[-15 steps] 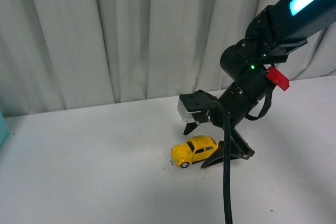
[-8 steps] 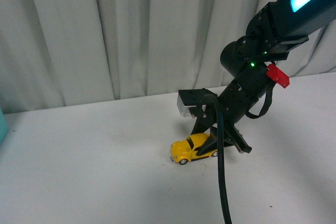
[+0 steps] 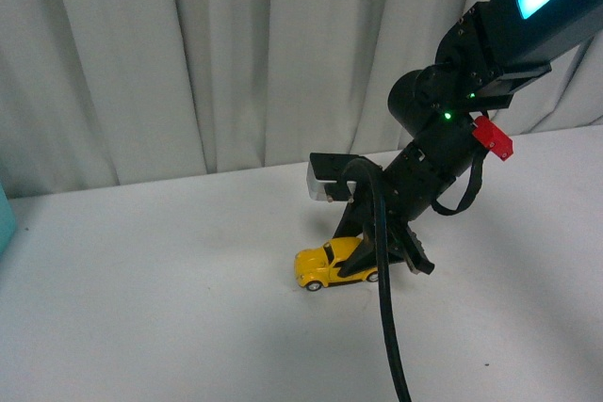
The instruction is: Wind up and store yellow beetle toy
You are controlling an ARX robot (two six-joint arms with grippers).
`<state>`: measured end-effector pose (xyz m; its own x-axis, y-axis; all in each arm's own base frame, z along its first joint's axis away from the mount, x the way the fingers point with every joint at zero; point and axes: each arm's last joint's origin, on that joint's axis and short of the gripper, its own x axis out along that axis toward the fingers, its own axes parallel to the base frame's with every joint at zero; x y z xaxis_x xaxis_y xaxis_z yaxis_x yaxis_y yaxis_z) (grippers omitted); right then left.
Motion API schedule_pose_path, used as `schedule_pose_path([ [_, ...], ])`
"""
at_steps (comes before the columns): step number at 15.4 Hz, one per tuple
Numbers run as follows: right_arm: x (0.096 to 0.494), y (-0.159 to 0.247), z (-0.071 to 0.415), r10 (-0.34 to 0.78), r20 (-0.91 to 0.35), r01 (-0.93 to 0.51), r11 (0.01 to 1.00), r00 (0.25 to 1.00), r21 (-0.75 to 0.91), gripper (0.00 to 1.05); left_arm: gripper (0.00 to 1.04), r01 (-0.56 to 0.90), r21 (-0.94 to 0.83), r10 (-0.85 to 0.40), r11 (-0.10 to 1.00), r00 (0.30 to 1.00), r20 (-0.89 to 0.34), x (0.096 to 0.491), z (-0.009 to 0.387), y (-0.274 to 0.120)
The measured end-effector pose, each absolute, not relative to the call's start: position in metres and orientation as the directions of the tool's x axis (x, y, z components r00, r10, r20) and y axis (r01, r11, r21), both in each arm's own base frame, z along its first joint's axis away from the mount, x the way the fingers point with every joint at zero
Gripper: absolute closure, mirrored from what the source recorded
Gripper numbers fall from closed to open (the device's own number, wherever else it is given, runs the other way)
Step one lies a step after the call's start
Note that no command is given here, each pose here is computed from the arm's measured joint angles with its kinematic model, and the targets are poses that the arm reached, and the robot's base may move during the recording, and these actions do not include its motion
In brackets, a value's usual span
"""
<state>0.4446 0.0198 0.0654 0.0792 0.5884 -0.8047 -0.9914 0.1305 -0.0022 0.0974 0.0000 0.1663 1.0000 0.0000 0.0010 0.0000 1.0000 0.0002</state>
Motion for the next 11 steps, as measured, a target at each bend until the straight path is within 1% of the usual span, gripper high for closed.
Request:
schedule_pose_path([
  [3,0.441,0.018,0.064,0.588,-0.804,-0.99,0.139,0.087,-0.006,0.64,0.07,0.0,0.0,0.0,1.0,1.0,0.001,0.097,0.166,0.0],
  [11,0.426,-0.004,0.06,0.584,-0.803,-0.984,0.176,0.115,-0.012,0.64,0.07,0.0,0.0,0.0,1.0,1.0,0.001,0.097,0.166,0.0],
])
